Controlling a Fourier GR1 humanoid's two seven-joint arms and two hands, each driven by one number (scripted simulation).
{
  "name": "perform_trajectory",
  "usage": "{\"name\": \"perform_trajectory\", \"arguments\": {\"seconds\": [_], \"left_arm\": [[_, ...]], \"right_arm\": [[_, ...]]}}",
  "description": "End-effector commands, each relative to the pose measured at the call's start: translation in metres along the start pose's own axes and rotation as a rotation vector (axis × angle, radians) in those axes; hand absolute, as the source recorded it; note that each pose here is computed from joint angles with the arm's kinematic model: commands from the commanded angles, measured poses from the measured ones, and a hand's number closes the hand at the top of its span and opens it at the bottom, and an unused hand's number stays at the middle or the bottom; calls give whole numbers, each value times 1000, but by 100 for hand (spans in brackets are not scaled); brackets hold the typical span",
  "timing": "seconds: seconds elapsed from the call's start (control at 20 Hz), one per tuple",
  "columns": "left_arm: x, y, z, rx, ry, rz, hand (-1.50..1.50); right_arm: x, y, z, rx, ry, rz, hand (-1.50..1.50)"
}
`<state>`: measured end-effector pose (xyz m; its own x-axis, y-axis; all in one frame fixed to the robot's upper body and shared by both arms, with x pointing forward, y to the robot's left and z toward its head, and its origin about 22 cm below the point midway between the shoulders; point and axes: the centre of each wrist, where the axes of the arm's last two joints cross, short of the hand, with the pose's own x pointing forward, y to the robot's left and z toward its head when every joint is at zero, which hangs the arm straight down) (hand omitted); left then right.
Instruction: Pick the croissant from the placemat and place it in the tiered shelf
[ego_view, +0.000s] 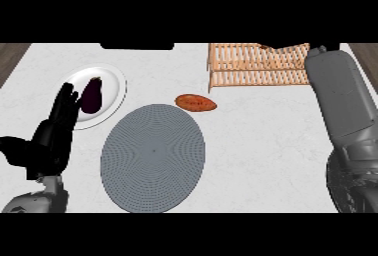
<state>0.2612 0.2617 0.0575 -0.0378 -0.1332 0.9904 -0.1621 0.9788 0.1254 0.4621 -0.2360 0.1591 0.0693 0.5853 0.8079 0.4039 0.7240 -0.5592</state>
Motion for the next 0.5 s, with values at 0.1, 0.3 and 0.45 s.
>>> {"name": "perform_trajectory", "arguments": {"seconds": [0.1,0.3,0.45], "left_arm": [[-8,6,-11,14,-12,-10,0],[-6,1,-2,1,17,3,0],[-13,3,11,23,9,-17,0]], "right_arm": [[14,-11,-7,-35,-68,-151,-150],[21,-41,-13,-124,-47,-192,-150],[10,-78,-17,-204,18,-206,-150]]}}
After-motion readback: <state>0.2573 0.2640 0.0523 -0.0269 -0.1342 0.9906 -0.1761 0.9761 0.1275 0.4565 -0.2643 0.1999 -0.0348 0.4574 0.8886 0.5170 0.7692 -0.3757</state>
